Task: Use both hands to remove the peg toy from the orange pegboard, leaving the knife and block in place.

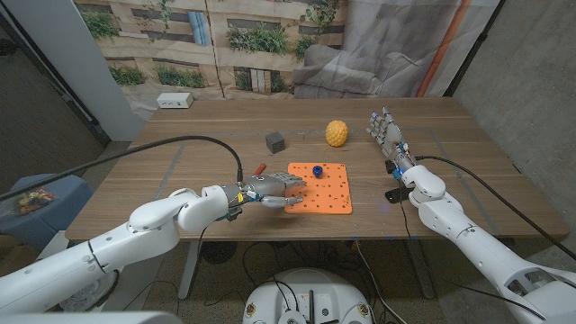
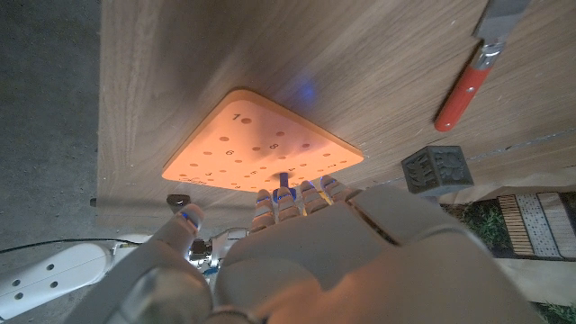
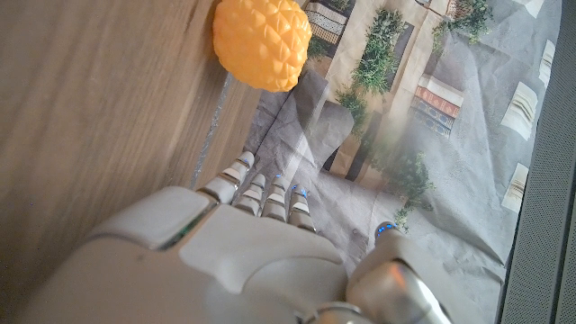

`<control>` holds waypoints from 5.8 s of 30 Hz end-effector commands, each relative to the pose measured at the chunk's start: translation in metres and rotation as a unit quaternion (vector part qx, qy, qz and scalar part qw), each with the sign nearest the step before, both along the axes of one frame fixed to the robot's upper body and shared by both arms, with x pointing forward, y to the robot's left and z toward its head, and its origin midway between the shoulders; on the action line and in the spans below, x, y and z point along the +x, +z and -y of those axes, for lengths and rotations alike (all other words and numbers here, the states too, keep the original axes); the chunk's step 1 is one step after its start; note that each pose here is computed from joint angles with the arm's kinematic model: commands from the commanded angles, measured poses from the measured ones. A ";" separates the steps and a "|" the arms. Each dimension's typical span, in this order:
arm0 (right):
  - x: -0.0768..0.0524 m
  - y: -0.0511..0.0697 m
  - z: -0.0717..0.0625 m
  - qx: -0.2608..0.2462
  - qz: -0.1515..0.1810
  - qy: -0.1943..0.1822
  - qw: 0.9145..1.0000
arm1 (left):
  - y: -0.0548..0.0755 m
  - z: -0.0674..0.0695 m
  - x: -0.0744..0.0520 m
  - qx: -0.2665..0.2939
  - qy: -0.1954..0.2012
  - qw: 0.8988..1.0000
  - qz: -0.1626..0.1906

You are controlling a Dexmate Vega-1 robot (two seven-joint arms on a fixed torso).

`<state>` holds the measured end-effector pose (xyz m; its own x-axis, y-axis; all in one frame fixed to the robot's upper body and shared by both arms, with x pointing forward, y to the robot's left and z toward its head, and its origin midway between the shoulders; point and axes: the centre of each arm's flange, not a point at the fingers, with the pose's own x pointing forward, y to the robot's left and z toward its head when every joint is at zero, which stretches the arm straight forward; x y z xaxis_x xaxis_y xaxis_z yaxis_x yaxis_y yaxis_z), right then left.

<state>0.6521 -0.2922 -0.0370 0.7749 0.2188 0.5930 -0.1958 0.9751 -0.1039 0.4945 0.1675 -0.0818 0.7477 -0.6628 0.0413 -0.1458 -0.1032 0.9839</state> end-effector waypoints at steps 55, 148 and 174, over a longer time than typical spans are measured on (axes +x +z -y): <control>-0.015 0.033 0.003 -0.099 0.053 0.009 0.994 | -0.041 0.015 0.006 0.051 0.018 0.998 -0.038; -0.115 0.109 -0.087 -0.681 0.166 -0.136 0.700 | -0.022 -0.003 0.028 0.058 0.029 0.996 -0.058; -0.116 0.123 -0.138 -0.797 0.137 -0.119 0.576 | -0.024 -0.002 0.031 0.058 0.026 0.996 -0.061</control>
